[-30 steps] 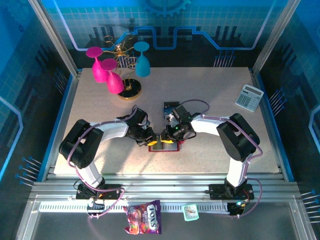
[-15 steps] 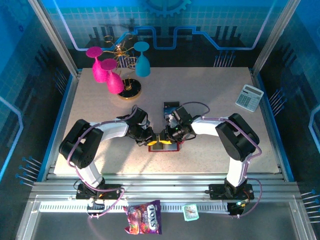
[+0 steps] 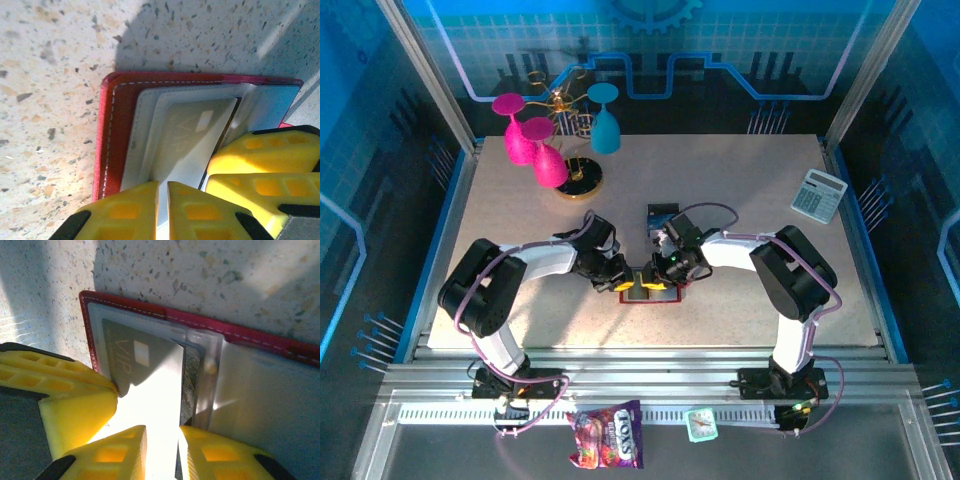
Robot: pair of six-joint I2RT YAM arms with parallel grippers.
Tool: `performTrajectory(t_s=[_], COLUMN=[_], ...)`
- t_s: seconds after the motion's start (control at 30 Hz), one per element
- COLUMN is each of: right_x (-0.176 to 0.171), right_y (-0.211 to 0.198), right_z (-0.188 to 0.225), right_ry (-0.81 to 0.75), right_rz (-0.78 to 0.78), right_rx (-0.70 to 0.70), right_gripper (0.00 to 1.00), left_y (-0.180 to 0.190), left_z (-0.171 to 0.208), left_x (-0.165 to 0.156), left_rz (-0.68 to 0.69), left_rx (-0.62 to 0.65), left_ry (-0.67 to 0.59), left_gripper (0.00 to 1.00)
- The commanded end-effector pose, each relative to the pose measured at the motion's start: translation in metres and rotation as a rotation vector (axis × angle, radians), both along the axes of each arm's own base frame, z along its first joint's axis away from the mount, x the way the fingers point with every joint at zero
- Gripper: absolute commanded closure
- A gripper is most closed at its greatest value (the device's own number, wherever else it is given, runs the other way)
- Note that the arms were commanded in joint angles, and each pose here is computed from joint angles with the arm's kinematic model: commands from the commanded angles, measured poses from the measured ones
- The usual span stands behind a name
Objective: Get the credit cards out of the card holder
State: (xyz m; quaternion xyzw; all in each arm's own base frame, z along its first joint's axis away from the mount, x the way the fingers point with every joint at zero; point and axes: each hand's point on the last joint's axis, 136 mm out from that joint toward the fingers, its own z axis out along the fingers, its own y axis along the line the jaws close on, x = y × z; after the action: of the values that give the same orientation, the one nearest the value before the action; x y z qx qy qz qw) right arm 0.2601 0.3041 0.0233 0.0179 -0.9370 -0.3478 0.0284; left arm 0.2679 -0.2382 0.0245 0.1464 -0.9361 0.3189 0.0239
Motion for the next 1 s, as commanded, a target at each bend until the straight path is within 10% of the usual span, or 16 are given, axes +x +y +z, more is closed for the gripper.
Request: performTrajectory(t_s=[0.0, 0.97], right_x=[-0.007, 0.002], right_y=[-0.013, -0.022], right_z=[-0.003, 0.014], right_ry=[-0.003, -0.06], right_rz=[0.004, 0.0], right_rx=[-0.09, -0.119], right_gripper=[0.73, 0.73], left_y=[0.007, 0.014], left_z=[-0.005, -0.019], left_x=[-0.006, -0.008], left_rz=[-0.01, -0.008], left_rx=[0.03, 0.044], left_ry=[0.006, 0.031], left_gripper=[0.86, 0.87])
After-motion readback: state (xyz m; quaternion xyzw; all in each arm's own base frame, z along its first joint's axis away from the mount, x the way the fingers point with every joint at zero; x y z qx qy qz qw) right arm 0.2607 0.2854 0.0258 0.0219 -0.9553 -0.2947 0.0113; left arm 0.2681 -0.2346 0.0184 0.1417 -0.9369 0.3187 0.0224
